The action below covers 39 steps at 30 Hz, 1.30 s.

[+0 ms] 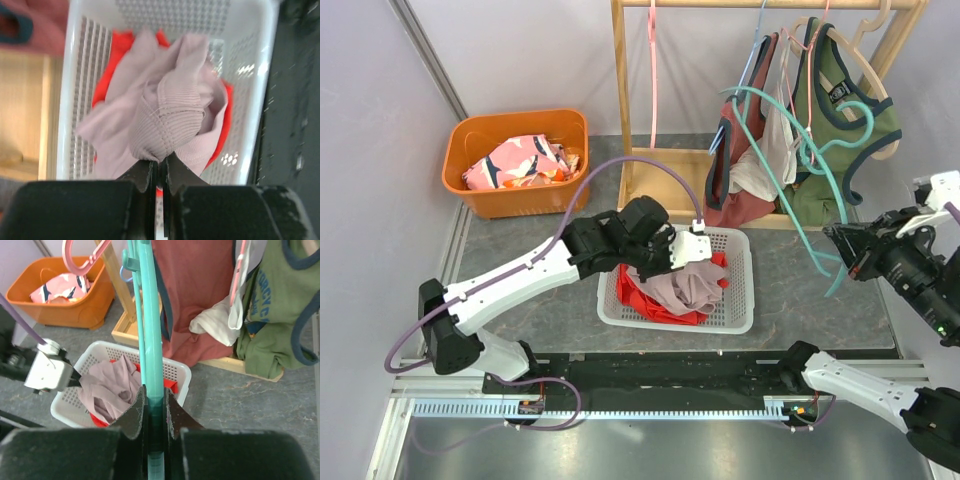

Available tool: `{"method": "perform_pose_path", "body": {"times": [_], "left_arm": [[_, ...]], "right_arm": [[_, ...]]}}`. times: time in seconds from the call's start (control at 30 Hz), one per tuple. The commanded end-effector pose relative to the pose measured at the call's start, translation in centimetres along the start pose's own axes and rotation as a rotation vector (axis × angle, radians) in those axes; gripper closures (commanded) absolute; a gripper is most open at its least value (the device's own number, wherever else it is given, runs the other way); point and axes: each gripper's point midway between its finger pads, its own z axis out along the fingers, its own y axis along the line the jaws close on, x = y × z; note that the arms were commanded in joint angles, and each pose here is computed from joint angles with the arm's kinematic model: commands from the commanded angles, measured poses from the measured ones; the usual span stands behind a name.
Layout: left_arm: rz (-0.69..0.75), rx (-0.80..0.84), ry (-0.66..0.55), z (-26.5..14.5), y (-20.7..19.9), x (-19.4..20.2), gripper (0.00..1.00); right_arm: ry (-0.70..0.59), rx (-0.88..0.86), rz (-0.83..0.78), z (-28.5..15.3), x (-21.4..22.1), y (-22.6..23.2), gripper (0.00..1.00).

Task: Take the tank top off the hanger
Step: Remove the tank top from the hanger, then place the hanger at the clothesline.

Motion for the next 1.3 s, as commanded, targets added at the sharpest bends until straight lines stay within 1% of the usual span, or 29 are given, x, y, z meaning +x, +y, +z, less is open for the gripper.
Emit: {"method": "perform_pose_path", "body": {"times": [0.0, 0.03, 0.07, 0.1, 0.13, 0.17, 0.2, 0.23, 0.3, 0.4, 0.43, 0.47, 0.53, 0.63, 0.7, 0.77, 0.8, 0.83, 0.9, 0.93, 1.0, 1.03, 1.1, 1.13, 1.2, 1.23, 1.27], "left_arm": [[-0.033, -0.163, 0.091, 1.2, 3.2, 2.2, 0.97], [-0.062, -0.132, 0.136, 1.6, 2.6, 3.1, 0.91], [-0.077, -0.114, 0.142, 1.9, 2.5, 2.8, 0.83], [-0.096, -0.09, 0.164, 2.5, 2.1, 3.3, 0.29], [-0.122, -0.054, 0.184, 3.4, 1.4, 4.0, 0.1], [-0.13, -0.03, 0.207, 4.0, 0.7, 5.1, 0.01], [-0.138, -0.023, 0.215, 4.5, 0.4, 5.8, 0.01], [-0.138, -0.023, 0.226, 4.9, 0.2, 6.4, 0.01], [-0.133, -0.025, 0.242, 5.7, -0.3, 8.2, 0.01], [-0.097, -0.064, 0.244, 6.4, -0.2, 10.2, 0.01], [-0.084, -0.072, 0.277, 6.6, -0.5, 11.9, 0.01], [-0.068, -0.094, 0.252, 6.9, -0.2, 11.8, 0.01], [-0.05, -0.098, 0.285, 7.3, -0.5, 13.6, 0.01], [-0.047, -0.106, 0.286, 7.8, -0.7, 14.4, 0.01], [-0.065, -0.093, 0.27, 7.4, -1.0, 13.9, 0.01], [-0.078, -0.074, 0.227, 6.6, -1.0, 12.0, 0.01], [-0.099, -0.04, 0.216, 5.7, -1.7, 11.3, 0.01], [-0.099, -0.041, 0.17, 4.8, -1.1, 8.9, 0.01], [-0.112, -0.047, 0.119, 2.9, -0.7, 6.3, 0.01], [-0.107, -0.064, 0.085, 1.3, 0.0, 4.2, 0.01], [-0.092, -0.097, 0.041, -0.4, 0.8, 2.1, 0.01], [-0.077, -0.124, 0.006, -2.2, 1.5, 0.5, 0.01], [-0.034, -0.175, -0.016, -4.0, 2.6, -0.8, 0.01], [-0.016, -0.214, -0.056, -5.6, 3.4, -2.5, 0.01], [0.028, -0.264, -0.073, -7.8, 4.3, -3.6, 0.01], [0.041, -0.302, -0.116, -9.5, 5.0, -5.2, 0.01], [0.048, -0.322, -0.134, -10.7, 5.2, -5.9, 0.01]], "right_arm": [[-0.083, 0.059, 0.068, -0.7, -2.2, -1.0, 1.0], [-0.071, 0.067, 0.057, -0.1, -2.2, -0.9, 1.0], [-0.061, 0.069, 0.052, 0.2, -2.2, -0.7, 1.0], [-0.059, 0.071, 0.05, 0.3, -2.5, -0.6, 1.0], [-0.034, 0.08, 0.038, 1.4, -2.5, -0.1, 1.0], [-0.012, 0.088, 0.032, 1.8, -2.3, 0.0, 1.0], [-0.021, 0.094, 0.036, 1.7, -2.9, 0.0, 1.0], [0.013, 0.111, 0.022, 2.7, -2.7, 0.3, 1.0], [0.019, 0.124, 0.028, 3.4, -3.3, 0.6, 1.0], [0.017, 0.153, 0.042, 4.1, -3.9, 0.7, 1.0], [0.013, 0.158, 0.045, 4.3, -4.1, 0.7, 1.0], [0.016, 0.167, 0.045, 4.6, -4.1, 0.7, 1.0], [0.038, 0.197, 0.034, 5.7, -3.6, 0.7, 1.0], [0.067, 0.246, 0.02, 6.6, -2.5, 0.2, 1.0], [0.064, 0.293, 0.014, 6.5, -2.1, -0.7, 1.0], [0.065, 0.329, 0.012, 6.2, -1.7, -1.5, 1.0], [0.063, 0.344, 0.016, 5.9, -1.7, -1.8, 1.0], [0.079, 0.368, 0.019, 5.4, -1.2, -2.3, 1.0], [0.078, 0.402, 0.027, 4.5, -1.0, -3.2, 1.0], [0.085, 0.407, 0.027, 4.1, -0.7, -3.5, 1.0], [0.065, 0.398, 0.056, 3.1, -0.7, -3.8, 1.0], [0.061, 0.391, 0.067, 2.9, -0.7, -3.8, 1.0], [0.047, 0.366, 0.096, 2.2, -0.8, -3.7, 1.0], [0.053, 0.342, 0.103, 2.1, -0.7, -3.3, 1.0], [0.06, 0.306, 0.109, 2.3, -0.9, -2.6, 1.0], [0.071, 0.277, 0.111, 2.4, -0.9, -2.1, 1.0], [0.059, 0.261, 0.121, 2.3, -1.4, -1.8, 1.0]]}}
